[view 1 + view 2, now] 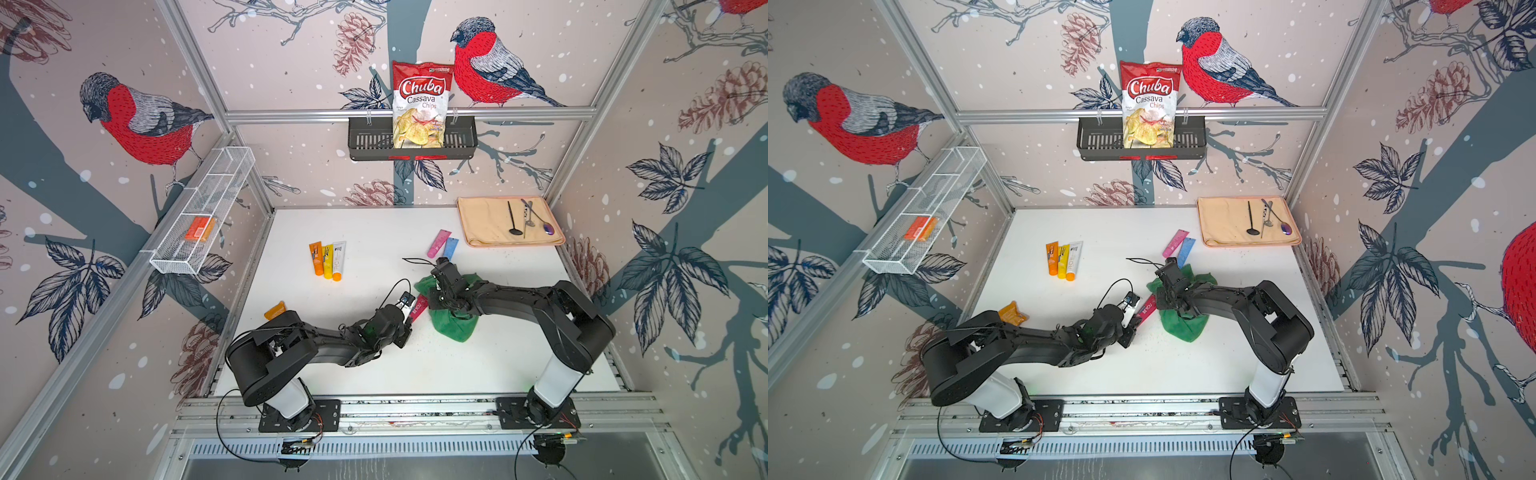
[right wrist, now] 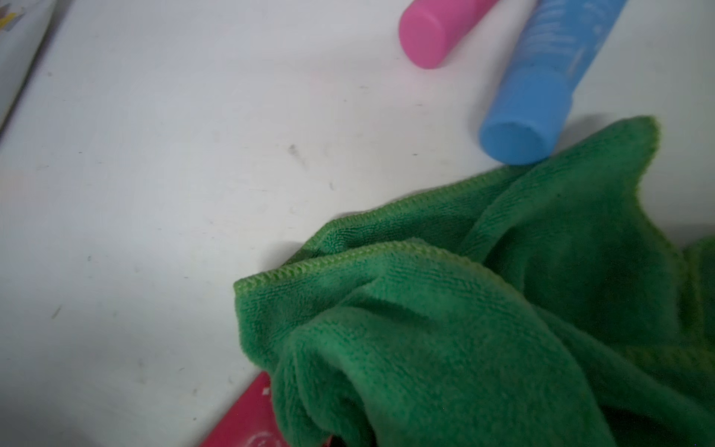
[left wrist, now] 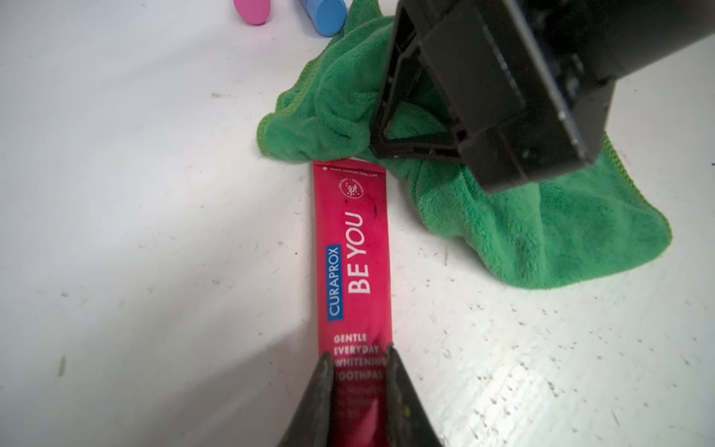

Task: Wipe the surface of the toothpaste tube
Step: Wipe the dirt from the toothpaste tube.

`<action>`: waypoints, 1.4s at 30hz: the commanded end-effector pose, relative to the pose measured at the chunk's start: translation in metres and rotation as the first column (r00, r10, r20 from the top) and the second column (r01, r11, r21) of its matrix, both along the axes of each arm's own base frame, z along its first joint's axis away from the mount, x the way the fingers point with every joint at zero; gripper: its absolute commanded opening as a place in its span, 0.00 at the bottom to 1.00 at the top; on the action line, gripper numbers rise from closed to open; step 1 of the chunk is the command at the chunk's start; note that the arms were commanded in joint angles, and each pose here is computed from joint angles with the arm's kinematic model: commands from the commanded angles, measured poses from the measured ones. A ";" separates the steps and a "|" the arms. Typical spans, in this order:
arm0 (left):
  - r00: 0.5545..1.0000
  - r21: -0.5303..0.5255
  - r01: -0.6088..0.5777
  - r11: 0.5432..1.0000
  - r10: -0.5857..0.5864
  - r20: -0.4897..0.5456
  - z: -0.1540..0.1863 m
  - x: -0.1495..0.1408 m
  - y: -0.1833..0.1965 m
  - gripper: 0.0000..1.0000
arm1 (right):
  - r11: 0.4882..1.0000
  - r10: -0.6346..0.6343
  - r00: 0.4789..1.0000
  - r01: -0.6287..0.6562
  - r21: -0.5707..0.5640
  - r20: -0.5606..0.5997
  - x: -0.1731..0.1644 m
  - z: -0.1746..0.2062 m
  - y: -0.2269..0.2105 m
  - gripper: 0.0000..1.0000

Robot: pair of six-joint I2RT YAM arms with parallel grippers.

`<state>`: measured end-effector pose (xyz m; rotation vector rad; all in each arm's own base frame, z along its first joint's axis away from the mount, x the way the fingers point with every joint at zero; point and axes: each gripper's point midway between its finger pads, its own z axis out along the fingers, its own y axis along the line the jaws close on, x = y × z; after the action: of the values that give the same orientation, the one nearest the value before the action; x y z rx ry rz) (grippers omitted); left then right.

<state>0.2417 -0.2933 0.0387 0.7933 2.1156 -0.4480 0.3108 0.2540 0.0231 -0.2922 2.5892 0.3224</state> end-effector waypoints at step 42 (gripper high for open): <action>0.996 0.031 0.034 0.999 -0.032 -0.086 -0.016 0.004 -0.002 0.11 | 0.999 -0.039 0.999 0.039 -0.026 -0.009 -0.001 0.007 -0.060 0.00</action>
<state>0.2565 -0.3036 0.0416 0.7820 2.1157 -0.5076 0.3136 0.2002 0.0263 -0.2321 2.6060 0.3155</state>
